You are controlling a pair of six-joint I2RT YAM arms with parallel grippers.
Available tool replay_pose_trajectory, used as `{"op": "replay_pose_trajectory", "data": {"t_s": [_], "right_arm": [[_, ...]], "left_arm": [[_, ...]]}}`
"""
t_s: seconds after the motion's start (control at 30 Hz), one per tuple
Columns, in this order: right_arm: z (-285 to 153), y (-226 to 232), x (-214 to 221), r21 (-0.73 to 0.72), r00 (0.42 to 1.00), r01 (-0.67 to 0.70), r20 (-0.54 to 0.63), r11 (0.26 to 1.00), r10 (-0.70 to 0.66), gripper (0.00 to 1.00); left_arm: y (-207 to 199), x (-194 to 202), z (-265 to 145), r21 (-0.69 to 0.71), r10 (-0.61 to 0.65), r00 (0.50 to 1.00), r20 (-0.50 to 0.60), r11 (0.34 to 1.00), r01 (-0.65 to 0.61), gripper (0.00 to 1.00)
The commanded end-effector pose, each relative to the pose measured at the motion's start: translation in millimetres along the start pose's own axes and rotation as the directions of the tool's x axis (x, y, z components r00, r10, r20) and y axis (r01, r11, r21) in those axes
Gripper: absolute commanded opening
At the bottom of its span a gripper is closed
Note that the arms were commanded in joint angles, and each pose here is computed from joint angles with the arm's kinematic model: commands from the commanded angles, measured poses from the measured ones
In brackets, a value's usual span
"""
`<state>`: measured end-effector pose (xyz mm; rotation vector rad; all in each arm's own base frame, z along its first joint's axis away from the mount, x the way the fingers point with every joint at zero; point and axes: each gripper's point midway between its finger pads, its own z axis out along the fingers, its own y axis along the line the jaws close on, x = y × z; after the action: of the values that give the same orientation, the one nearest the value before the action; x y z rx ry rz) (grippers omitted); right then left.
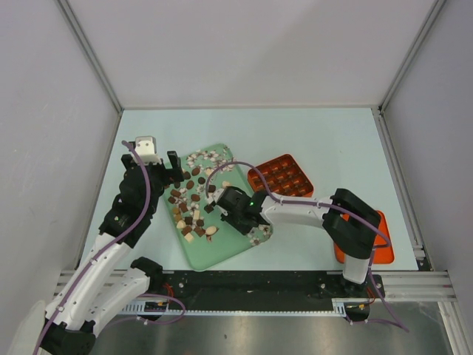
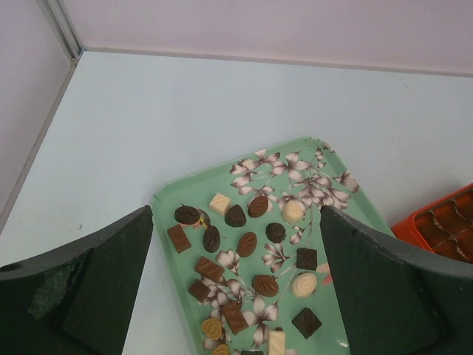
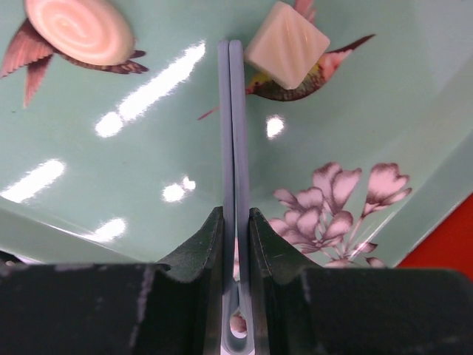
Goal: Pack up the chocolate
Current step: Adjust the fake chocolate on the plate.
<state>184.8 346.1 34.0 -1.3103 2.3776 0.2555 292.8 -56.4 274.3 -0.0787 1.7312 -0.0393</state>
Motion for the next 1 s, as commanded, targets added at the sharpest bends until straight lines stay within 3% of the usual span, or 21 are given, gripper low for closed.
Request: {"op": "replay_pose_trajectory", "data": {"t_s": [0.0, 0.5, 0.73, 0.97], "right_arm": [[-6, -18, 1, 0.071, 1.000, -0.030, -0.006, 0.997, 0.031, 0.05], [-33, -20, -4, 0.054, 0.997, -0.020, 0.070, 0.998, 0.016, 0.06], [-38, -30, -6, 0.062, 0.995, -0.028, 0.100, 0.998, 0.021, 0.22], [-33, -34, -15, 0.033, 0.991, -0.014, 0.132, 0.999, 0.010, 0.24]], "left_arm": [[-1, -7, 0, 0.012, 0.006, 1.000, 0.026, 1.000, -0.006, 1.00], [-1, -6, 0, 0.010, 0.006, 1.000, 0.024, 1.000, -0.007, 1.00], [0, -8, -1, 0.009, 0.003, 0.999, 0.032, 1.000, -0.004, 1.00], [0, -8, -1, 0.008, 0.005, 0.999, 0.032, 1.000, -0.005, 1.00]]}}
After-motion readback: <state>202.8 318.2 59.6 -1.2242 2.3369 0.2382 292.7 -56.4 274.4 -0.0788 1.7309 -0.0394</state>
